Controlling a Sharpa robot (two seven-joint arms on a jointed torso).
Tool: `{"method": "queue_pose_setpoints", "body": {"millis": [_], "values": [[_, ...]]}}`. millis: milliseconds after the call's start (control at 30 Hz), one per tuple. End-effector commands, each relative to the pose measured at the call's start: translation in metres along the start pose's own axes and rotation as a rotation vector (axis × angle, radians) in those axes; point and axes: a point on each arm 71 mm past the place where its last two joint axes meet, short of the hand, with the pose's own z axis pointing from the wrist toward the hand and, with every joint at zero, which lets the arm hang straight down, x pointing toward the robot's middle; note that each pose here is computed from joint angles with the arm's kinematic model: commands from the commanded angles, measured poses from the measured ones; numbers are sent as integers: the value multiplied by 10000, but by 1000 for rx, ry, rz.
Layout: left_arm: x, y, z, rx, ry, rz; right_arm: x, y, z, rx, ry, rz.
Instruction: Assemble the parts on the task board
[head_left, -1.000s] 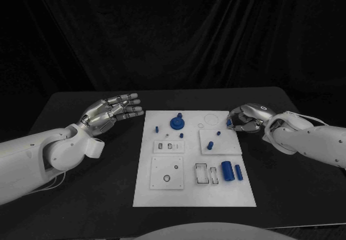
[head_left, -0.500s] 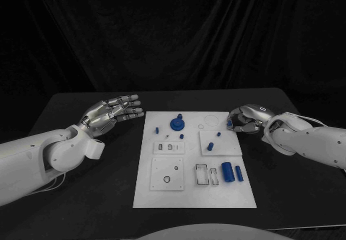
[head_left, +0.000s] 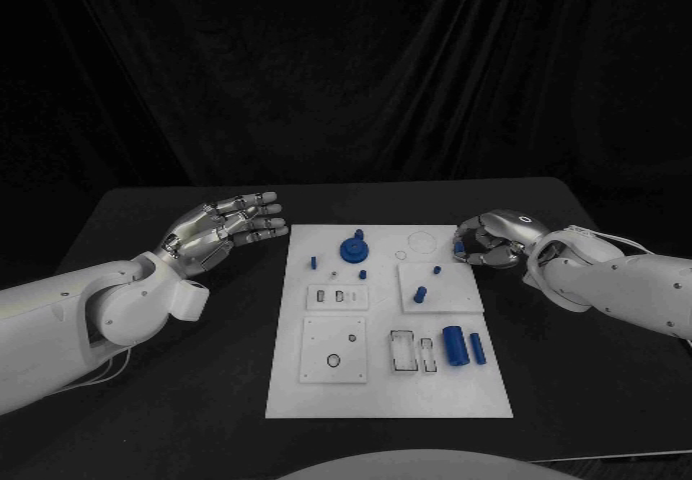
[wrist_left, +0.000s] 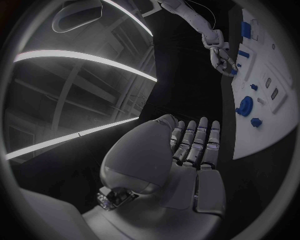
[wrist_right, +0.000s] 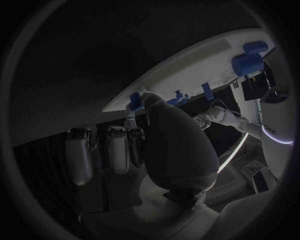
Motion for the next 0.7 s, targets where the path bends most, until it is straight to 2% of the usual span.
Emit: {"method": "queue_pose_setpoints", "body": {"millis": [33,333,467,700], "values": [[19,1,7,11,13,-13,5,-14,-6,15,-7,2],[15,2,2,10,11,-12,-23,19,-10,4,-45,-1],[13,3,3,8,9,-11,-67,105,-12,-11,-63,10],[21,9,15,6,11,-11,-227,508,100,-90,-71,45]]}}
